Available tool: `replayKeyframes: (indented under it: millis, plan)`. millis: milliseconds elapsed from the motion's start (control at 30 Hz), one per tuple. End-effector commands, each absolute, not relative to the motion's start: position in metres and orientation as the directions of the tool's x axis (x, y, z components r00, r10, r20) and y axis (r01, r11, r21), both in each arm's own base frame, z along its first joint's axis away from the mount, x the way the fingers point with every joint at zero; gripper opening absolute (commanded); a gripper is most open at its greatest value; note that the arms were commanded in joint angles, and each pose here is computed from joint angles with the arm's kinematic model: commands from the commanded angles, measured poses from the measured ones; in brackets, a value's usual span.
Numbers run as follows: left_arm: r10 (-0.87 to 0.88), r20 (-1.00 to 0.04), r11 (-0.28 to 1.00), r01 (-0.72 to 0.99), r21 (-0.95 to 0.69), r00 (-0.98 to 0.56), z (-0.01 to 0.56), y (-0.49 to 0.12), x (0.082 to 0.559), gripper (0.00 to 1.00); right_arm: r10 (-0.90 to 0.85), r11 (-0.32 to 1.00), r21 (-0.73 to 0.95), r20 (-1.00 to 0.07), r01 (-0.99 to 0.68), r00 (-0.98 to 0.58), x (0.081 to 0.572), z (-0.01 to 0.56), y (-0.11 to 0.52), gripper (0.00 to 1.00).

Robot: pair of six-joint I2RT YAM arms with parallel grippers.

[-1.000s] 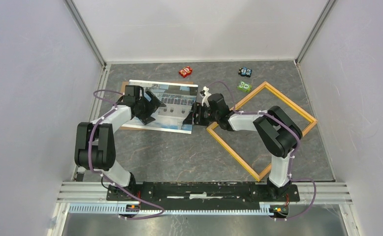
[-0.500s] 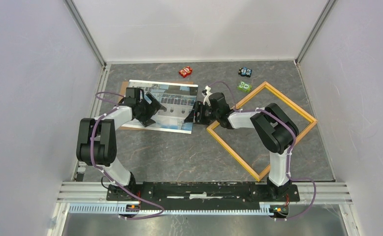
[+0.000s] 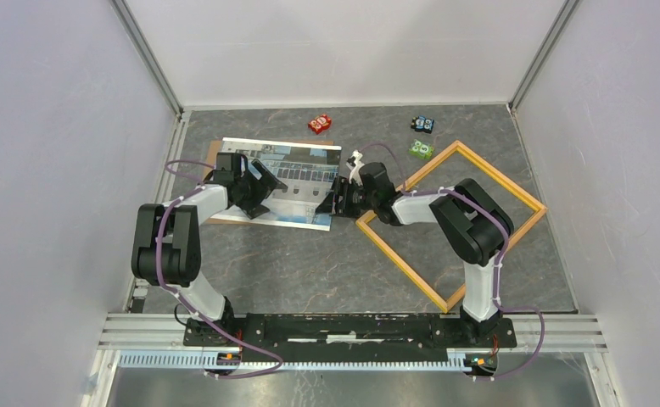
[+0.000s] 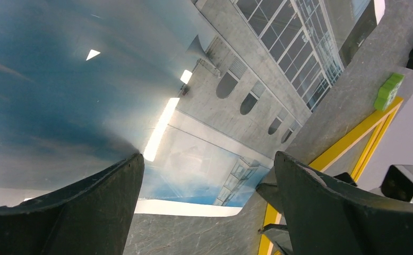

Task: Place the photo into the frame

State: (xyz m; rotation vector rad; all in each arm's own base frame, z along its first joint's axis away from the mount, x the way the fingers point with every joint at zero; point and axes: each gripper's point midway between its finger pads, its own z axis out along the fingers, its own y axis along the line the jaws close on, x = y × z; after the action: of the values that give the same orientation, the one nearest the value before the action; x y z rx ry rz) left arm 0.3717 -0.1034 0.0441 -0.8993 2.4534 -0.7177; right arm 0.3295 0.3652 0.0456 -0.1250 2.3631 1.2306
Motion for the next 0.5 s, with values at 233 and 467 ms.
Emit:
replayKeyframes:
  millis: [233,467]
  plan:
    - [-0.717,-0.089,0.605,-0.553,-0.573,-0.691,0.014,-0.109,0.348,1.0,0.169,0.539,0.8,-0.408,-0.262,-0.897,0.308,0.049,0.366,0.66]
    - [-0.722,-0.081,0.597,-0.56,-0.574,-0.688,0.013,-0.11,0.345,1.0,0.245,0.476,0.851,-0.369,-0.221,-0.896,0.313,0.065,0.373,0.7]
